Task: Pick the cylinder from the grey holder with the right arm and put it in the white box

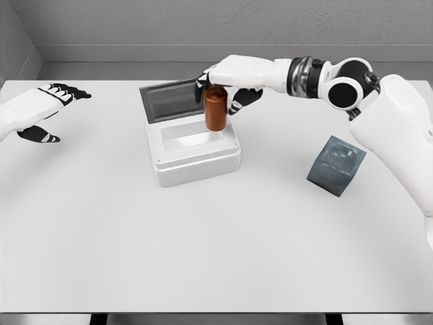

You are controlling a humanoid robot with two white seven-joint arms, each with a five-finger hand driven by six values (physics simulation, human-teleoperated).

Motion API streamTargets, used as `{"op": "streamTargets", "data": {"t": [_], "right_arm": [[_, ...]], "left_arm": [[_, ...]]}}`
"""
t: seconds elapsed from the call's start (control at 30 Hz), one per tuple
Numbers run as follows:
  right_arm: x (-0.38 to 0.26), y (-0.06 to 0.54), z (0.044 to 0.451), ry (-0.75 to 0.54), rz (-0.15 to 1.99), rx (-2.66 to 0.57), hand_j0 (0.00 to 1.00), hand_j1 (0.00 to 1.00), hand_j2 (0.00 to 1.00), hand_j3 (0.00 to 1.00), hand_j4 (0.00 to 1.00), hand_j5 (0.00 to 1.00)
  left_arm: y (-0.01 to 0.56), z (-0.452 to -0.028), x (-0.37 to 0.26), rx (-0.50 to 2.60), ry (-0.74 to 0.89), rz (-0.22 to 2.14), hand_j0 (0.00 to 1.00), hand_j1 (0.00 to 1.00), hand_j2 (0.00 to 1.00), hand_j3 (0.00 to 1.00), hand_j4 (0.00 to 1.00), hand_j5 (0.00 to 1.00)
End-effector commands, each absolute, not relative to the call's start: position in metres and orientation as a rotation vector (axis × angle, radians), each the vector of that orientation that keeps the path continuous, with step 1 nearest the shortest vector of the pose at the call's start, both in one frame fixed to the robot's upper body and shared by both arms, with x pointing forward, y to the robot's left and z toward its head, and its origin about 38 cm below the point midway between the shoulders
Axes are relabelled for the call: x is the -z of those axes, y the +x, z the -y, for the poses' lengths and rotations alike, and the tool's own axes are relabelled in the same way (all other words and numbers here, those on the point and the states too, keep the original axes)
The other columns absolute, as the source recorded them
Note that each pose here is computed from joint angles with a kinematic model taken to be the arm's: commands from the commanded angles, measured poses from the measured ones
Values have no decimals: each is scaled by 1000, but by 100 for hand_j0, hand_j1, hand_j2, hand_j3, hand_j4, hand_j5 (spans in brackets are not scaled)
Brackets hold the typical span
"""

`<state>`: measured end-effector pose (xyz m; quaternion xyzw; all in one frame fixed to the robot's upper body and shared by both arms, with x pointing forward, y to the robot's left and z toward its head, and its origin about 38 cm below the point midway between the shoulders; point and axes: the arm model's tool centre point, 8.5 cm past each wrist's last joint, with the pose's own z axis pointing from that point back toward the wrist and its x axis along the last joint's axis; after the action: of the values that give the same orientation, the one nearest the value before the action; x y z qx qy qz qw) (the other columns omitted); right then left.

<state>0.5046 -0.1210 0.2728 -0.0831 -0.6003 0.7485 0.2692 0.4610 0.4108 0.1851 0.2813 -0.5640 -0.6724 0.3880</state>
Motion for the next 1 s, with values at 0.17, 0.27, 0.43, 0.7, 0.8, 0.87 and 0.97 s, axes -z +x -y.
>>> {"op": "streamTargets", "data": {"t": [0.17, 0.27, 0.43, 0.7, 0.8, 0.87, 0.97], "right_arm": [[-274, 505, 119, -227, 1613, -2002, 100, 100, 100, 100, 100, 100], [-279, 503, 120, -236, 1630, -2008, 100, 100, 100, 100, 100, 100], [-316, 487, 157, -360, 1684, -2027, 100, 100, 100, 100, 100, 100], [-332, 433, 315, -587, 1704, -1965, 100, 100, 100, 100, 100, 100], [-315, 425, 335, -579, 1670, -1917, 100, 100, 100, 100, 100, 100], [-313, 424, 335, -574, 1668, -1913, 100, 100, 100, 100, 100, 100], [-308, 423, 333, -560, 1665, -1920, 100, 100, 100, 100, 100, 100]], "left_arm": [[461, -411, -186, 1704, 715, 1441, 100, 100, 100, 100, 100, 100], [461, -411, -186, 1704, 715, 1441, 100, 100, 100, 100, 100, 100], [461, -411, -186, 1703, 714, 1442, 100, 100, 100, 100, 100, 100], [483, -376, -178, 1630, 665, 1529, 100, 100, 100, 100, 100, 100], [498, -359, -187, 1608, 663, 1573, 100, 100, 100, 100, 100, 100], [505, -343, -192, 1612, 651, 1607, 100, 100, 100, 100, 100, 100], [510, -320, -189, 1640, 630, 1631, 100, 100, 100, 100, 100, 100]]}}
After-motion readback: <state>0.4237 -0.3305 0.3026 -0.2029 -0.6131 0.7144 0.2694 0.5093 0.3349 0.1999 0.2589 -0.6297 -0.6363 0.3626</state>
